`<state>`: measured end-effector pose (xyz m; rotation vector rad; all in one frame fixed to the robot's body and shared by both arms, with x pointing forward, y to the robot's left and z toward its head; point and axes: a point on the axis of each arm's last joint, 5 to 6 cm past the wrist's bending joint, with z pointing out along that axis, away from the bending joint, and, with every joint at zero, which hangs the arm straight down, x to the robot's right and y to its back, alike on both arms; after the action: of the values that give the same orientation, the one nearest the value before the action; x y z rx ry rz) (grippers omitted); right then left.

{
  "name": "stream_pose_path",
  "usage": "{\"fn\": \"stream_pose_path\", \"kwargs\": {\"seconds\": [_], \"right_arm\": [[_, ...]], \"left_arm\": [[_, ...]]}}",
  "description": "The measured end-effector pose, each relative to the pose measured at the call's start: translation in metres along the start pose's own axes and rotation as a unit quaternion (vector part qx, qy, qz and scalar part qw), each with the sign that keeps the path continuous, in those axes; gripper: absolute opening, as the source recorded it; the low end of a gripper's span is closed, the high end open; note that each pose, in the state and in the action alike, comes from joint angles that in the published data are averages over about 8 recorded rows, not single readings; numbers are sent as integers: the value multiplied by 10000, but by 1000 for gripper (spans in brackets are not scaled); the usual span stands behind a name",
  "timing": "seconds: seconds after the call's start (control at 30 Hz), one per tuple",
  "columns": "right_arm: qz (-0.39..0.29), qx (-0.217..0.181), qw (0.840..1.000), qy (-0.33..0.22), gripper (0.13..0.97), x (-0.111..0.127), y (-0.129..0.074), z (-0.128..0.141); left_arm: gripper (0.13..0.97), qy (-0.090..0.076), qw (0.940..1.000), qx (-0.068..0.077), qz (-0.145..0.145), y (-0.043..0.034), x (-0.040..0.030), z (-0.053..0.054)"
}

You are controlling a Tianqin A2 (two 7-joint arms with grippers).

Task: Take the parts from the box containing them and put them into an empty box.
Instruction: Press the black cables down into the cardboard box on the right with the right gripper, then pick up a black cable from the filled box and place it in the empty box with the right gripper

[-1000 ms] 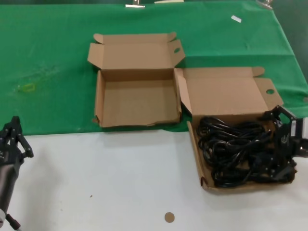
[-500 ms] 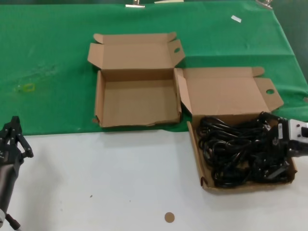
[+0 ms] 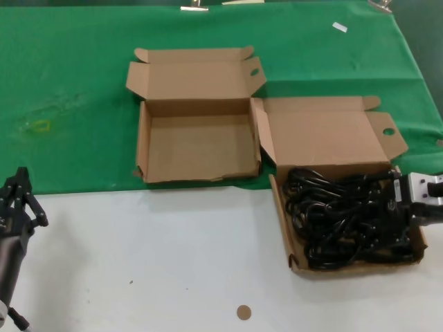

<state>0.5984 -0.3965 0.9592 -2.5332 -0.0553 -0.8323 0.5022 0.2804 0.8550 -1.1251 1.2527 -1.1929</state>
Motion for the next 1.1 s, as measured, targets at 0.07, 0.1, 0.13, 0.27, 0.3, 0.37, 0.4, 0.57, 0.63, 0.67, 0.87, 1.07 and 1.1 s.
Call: {"fn": "stream_pose_path", "kwargs": {"seconds": [0.07, 0.1, 0.13, 0.27, 0.3, 0.37, 0.4, 0.57, 0.63, 0.67, 0.87, 1.07, 1.1], "right_arm": [[-25, -3, 10000, -22, 596, 7, -4, 0], [-36, -6, 10000, -31, 569, 10, -5, -1], [-44, -10, 10000, -40, 542, 14, -5, -2], [-59, -34, 10000, -62, 467, 25, 3, -12], [-59, -41, 10000, -66, 443, 27, 7, -16], [-60, -54, 9999, -74, 394, 31, 12, -27], [-61, -59, 9999, -78, 370, 33, 14, -34], [-56, -64, 9999, -84, 322, 46, 3, -79], [-45, -55, 9999, -79, 308, 55, -10, -100], [-39, -50, 10000, -74, 294, 61, -17, -112], [-23, -25, 10000, -34, 211, 112, -70, -194], [-64, 4, 10000, 40, 204, 185, -153, -292], [-75, 13, 10000, 57, 203, 200, -171, -309]], "left_arm": [[144, 0, 10000, 0, 0, 0, 0, 0], [144, 0, 10000, 0, 0, 0, 0, 0], [144, 0, 10000, 0, 0, 0, 0, 0], [144, 0, 10000, 0, 1, 0, 0, 0], [144, 0, 10000, 0, 1, 0, 0, 0], [144, 0, 10000, 0, 1, 0, 0, 0], [144, 0, 10000, 0, 1, 0, 0, 0], [144, 0, 10000, 0, 1, 0, 0, 0], [144, 0, 10000, 0, 1, 0, 0, 0], [144, 0, 10000, 0, 1, 0, 0, 0], [144, 0, 10000, 0, 0, 0, 0, 0], [144, 0, 10000, 0, 0, 0, 0, 0], [144, 0, 10000, 0, 0, 0, 0, 0]]}}
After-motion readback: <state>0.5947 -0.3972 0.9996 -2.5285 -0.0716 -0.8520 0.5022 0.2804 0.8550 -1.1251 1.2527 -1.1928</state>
